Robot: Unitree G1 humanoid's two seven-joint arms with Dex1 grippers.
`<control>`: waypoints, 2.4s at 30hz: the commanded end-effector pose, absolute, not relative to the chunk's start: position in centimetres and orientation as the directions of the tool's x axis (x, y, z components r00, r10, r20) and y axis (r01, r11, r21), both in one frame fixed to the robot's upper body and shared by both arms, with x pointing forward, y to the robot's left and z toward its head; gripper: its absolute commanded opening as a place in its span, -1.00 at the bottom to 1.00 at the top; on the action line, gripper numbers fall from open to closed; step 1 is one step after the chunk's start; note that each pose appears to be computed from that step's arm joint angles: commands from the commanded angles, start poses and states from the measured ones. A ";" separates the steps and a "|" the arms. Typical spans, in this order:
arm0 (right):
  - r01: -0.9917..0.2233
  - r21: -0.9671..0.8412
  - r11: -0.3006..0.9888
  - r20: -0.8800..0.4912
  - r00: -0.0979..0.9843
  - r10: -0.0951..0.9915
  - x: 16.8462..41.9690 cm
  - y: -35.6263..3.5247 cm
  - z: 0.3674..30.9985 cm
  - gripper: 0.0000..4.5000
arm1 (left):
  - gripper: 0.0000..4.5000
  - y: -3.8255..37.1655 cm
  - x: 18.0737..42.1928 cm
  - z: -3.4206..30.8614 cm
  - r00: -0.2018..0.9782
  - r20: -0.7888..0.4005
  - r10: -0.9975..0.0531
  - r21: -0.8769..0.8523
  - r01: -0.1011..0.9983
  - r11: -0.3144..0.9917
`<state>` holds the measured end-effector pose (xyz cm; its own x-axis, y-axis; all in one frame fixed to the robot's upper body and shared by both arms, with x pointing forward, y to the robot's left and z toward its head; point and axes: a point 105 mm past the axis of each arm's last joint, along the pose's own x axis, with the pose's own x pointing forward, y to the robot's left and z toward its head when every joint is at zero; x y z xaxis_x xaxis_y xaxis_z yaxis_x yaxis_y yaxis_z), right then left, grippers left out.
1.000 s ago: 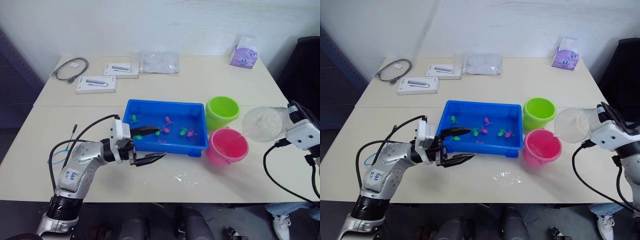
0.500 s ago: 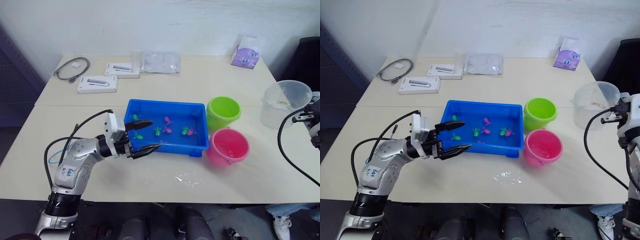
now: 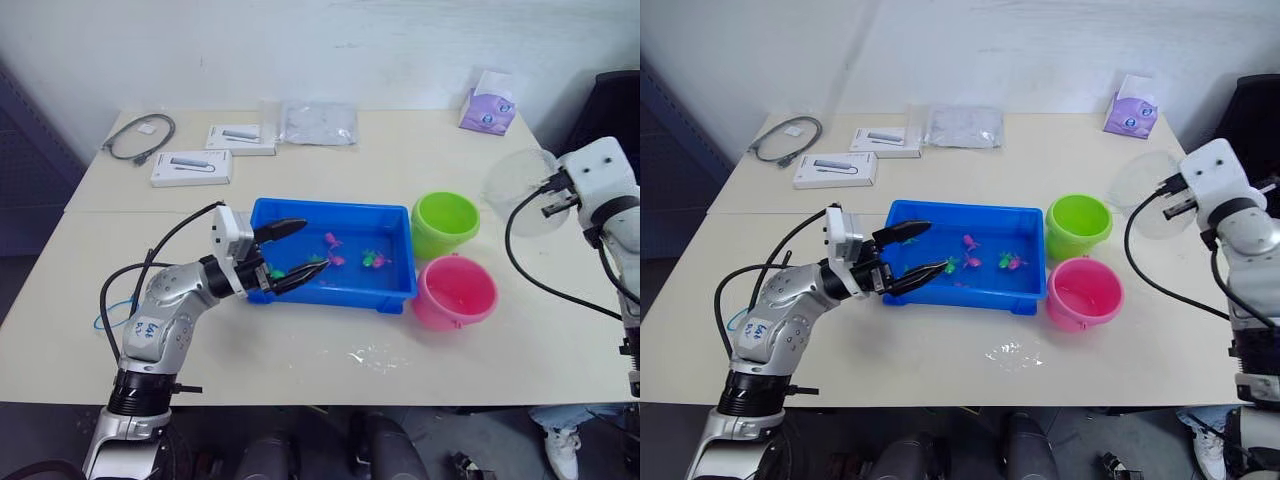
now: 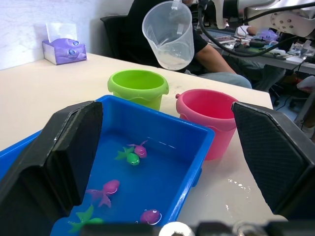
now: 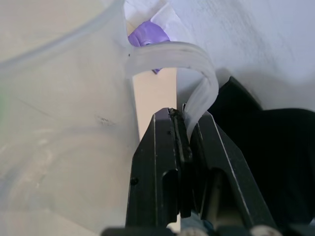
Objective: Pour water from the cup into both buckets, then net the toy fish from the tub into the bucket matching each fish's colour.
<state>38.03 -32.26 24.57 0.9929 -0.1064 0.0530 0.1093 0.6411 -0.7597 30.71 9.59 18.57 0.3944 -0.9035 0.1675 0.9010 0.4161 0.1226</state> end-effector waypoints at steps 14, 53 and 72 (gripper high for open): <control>0.286 -0.940 0.186 0.284 0.958 -0.035 39.1 -30.5 28.6 -0.98 | 1.00 9.0 30.6 19.3 0.392 0.186 -0.901 0.162 0.892 0.422; 0.449 -0.893 0.008 0.445 0.883 0.151 39.1 -28.2 27.7 -0.98 | 1.00 9.0 30.0 18.7 0.380 0.180 -0.907 0.156 0.900 0.408; 0.341 0.001 0.940 0.308 0.894 -0.325 34.0 -37.1 25.0 -0.98 | 1.00 8.7 29.0 19.6 0.305 0.200 -0.931 0.173 0.924 0.340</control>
